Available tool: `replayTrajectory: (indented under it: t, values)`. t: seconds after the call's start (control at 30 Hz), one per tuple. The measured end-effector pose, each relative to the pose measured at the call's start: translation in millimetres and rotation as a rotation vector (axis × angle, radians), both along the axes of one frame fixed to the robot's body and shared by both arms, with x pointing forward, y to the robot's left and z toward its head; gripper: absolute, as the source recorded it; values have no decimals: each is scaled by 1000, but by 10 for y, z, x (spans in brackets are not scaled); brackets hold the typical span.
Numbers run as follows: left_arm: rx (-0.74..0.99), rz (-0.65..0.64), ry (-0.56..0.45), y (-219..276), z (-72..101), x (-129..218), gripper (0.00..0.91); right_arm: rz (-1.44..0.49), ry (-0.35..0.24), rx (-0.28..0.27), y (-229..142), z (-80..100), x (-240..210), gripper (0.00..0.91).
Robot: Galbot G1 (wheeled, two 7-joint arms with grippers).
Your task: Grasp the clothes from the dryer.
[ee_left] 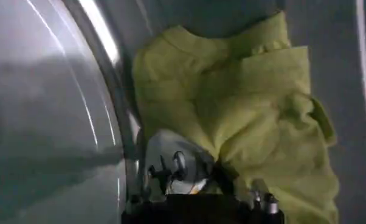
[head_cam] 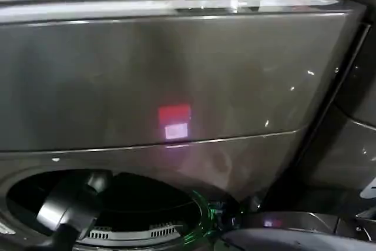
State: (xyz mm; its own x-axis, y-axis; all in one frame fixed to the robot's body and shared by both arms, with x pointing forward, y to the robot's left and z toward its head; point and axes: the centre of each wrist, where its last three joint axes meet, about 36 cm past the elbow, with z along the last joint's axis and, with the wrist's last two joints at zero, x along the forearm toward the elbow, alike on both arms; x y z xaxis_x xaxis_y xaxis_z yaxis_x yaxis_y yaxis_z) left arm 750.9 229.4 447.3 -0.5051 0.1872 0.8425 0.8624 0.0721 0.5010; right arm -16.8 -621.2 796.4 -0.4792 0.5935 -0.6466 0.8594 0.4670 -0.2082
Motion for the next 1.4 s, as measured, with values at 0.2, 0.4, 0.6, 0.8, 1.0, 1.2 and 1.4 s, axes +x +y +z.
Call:
replayTrajectory:
  t: [0.2,0.4,0.6,0.8,1.0,1.2,1.4]
  values:
    - [-127,82,-67,125,7,-68,0,4,0,4,-2,-35,24,907]
    - [-360,206,-204,182,21,-243,0,9,2,8,5,-75,60,907]
    - [-627,339,-364,160,-40,-522,0,2,-3,13,-5,-85,73,907]
    - [-882,468,-535,133,-129,-853,0,-8,-7,15,2,-92,90,907]
    - [-1099,584,-718,80,-226,-1181,0,-26,-3,14,3,-74,87,907]
    - [-1213,701,-872,21,-307,-1483,0,-25,1,2,24,-36,99,907]
    - [-1248,788,-920,-81,-406,-1681,0,-32,-5,-2,15,-2,81,907]
